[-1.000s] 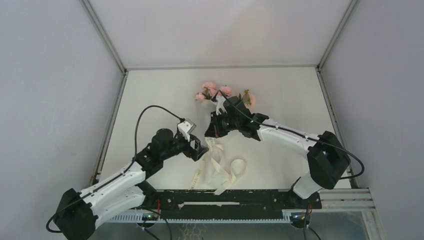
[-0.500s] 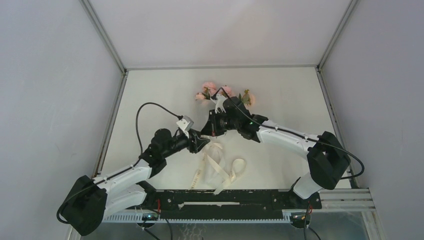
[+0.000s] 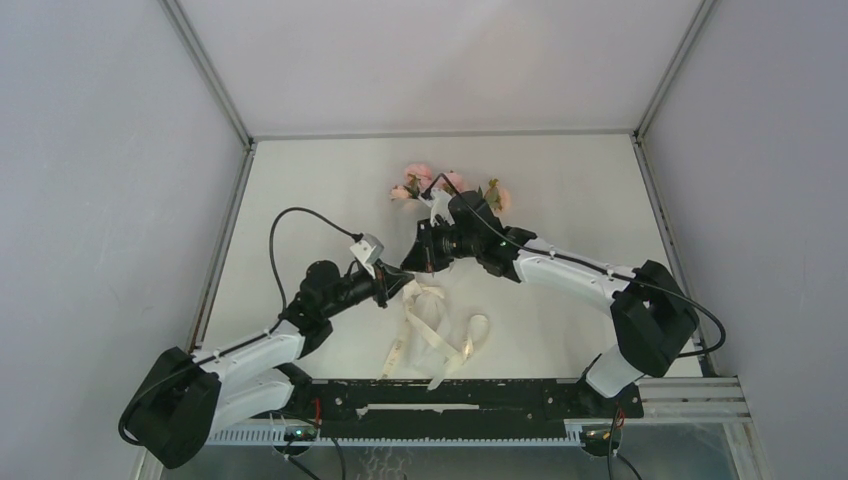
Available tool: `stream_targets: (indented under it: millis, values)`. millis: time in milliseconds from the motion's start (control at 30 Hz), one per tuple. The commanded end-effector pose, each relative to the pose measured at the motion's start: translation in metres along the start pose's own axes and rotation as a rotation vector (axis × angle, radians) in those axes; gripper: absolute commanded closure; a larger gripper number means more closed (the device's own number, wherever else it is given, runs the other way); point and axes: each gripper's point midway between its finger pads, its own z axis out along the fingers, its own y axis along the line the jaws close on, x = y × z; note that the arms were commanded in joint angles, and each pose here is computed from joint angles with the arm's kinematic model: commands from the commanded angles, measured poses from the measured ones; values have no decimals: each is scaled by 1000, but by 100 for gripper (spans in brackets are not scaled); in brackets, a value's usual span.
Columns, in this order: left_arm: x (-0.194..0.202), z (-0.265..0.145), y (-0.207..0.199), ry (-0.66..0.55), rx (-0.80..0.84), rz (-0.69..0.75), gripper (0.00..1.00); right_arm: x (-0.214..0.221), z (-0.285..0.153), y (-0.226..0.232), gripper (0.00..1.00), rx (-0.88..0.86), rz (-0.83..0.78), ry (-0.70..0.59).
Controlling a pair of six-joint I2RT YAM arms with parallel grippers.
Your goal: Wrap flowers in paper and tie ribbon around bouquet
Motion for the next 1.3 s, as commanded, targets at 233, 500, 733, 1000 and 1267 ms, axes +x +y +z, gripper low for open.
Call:
stream_targets:
  millis: [233,500,733,1000,1267]
  values:
    - [-14,-5,8,-98,-31,-6,100,12,-34,-29,48,26,-262,101]
    - [-10,-10,17,-112,-81,-11,100,36,-9,-47,41,-33,-385,186]
    - [-10,-12,21,-119,-93,-15,100,40,7,-74,40,27,-366,200]
    - [-8,-11,32,-118,-138,-11,100,40,-2,-73,99,33,-352,207]
    - [2,0,48,-71,-156,125,100,55,-36,-33,100,-94,-319,194]
